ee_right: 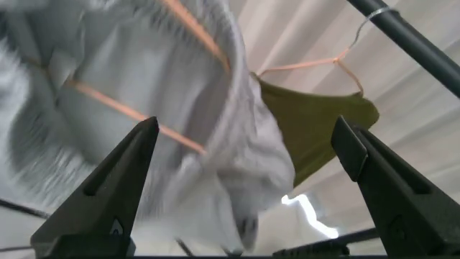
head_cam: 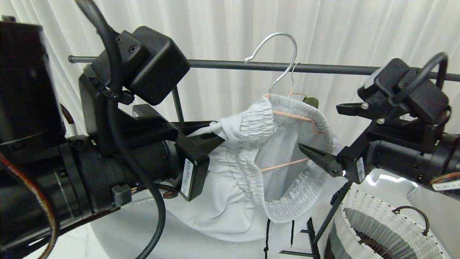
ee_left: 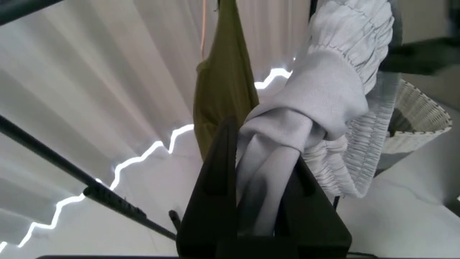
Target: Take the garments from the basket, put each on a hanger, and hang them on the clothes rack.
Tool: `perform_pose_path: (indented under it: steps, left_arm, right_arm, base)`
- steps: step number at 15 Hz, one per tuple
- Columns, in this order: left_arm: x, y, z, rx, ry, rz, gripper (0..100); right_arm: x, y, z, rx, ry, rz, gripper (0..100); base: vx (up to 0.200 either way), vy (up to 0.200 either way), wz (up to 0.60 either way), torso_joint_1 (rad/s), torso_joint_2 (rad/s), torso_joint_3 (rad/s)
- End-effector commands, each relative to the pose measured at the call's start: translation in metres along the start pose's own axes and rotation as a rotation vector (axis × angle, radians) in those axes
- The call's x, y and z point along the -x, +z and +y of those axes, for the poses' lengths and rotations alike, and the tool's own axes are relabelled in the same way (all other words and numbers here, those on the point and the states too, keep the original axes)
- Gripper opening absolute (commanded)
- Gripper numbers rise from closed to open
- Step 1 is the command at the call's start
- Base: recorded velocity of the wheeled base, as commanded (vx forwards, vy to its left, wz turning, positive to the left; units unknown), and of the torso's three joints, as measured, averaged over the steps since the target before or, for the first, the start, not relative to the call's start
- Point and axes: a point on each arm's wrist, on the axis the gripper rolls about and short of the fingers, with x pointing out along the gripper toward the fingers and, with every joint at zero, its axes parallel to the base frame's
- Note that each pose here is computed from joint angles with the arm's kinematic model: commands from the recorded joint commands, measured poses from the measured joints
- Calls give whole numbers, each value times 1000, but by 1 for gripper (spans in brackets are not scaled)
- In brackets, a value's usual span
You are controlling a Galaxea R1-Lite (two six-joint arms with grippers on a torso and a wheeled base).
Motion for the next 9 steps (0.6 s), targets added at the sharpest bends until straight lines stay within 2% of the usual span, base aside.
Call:
perform_pose_path:
  steps: [1, 9]
  left_arm:
    - [4, 0, -3, -4, -15, -6, 0]
    - [9, -4, -7, -8, -35, -3, 0]
  right_arm:
    - [-28, -7, 0, 25, -15, 48, 100]
    - [-37, -5, -6, 43, -28, 12, 100]
  base:
    - [0, 0, 0, 0, 0, 0]
    - [0, 0, 0, 0, 0, 0]
